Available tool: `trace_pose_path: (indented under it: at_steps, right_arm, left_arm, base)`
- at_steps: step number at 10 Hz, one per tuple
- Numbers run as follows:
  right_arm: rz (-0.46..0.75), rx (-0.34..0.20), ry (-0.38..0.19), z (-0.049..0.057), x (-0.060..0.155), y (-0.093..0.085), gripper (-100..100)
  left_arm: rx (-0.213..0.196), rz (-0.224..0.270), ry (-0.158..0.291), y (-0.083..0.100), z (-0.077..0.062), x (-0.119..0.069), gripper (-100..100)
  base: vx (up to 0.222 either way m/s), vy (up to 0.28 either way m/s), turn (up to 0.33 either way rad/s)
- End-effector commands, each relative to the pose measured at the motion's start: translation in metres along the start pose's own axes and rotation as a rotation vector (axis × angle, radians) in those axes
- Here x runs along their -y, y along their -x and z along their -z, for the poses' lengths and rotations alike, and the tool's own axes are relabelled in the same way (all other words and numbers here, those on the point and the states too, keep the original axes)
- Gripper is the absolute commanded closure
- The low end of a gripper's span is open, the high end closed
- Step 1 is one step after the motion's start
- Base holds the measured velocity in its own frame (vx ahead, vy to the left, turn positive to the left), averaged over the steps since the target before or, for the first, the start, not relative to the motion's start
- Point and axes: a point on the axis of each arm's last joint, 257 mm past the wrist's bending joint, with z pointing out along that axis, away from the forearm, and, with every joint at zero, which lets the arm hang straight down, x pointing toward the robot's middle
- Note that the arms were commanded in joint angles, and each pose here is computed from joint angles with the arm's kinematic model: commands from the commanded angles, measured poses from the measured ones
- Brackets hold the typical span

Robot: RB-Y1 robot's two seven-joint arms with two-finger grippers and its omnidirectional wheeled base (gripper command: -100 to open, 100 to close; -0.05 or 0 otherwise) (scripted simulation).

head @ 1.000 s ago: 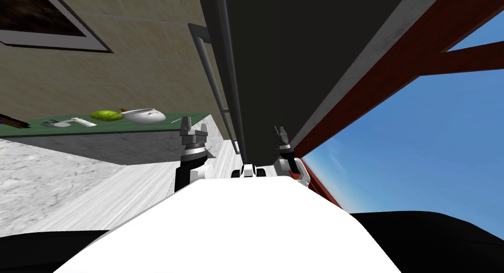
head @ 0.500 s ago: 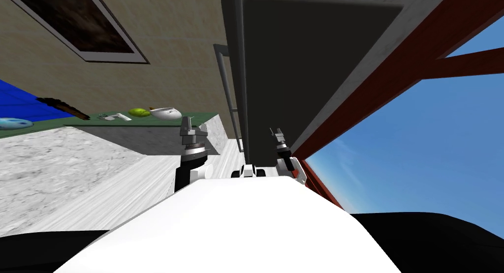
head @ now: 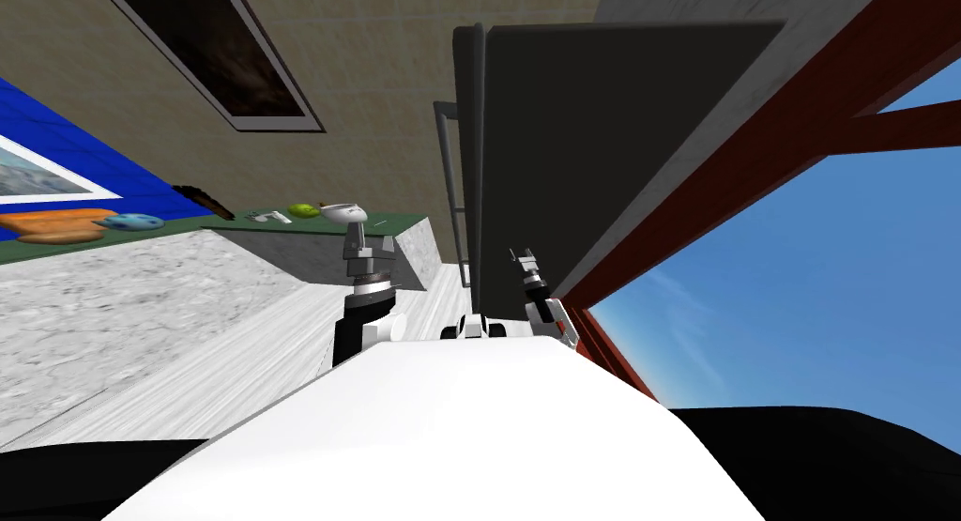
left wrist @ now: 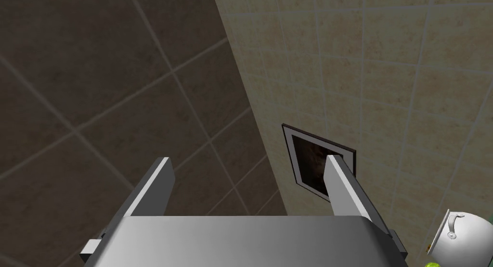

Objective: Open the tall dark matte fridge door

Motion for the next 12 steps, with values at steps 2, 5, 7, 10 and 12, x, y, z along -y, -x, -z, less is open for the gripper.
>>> trace_pose_path:
  at_steps: [2, 5, 7, 10, 12]
  right_arm:
    - [0.081, -0.102, -0.020, -0.003, -0.005, -0.042, -100]
    - [0.145, -0.146, -0.032, -0.003, -0.003, -0.058, -100]
    - [0.196, -0.187, -0.046, -0.003, -0.001, -0.073, -100]
    - [0.262, -0.230, -0.058, -0.002, 0.001, -0.088, -100]
    - [0.268, -0.231, -0.057, -0.002, 0.001, -0.088, -100]
  left_arm:
    - [0.000, 0.000, 0.000, 0.000, 0.000, 0.000, 0]
    - [0.000, 0.000, 0.000, 0.000, 0.000, 0.000, 0]
    - [0.000, 0.000, 0.000, 0.000, 0.000, 0.000, 0]
    - [0.000, 0.000, 0.000, 0.000, 0.000, 0.000, 0]
    - [0.000, 0.000, 0.000, 0.000, 0.000, 0.000, 0]
  base:
    - [-0.041, 0.022, 0.158]
    - [-0.036, 0.023, 0.102]
    - [-0.033, 0.026, 0.140]
    - [-0.029, 0.017, 0.163]
    - [-0.023, 0.015, 0.061]
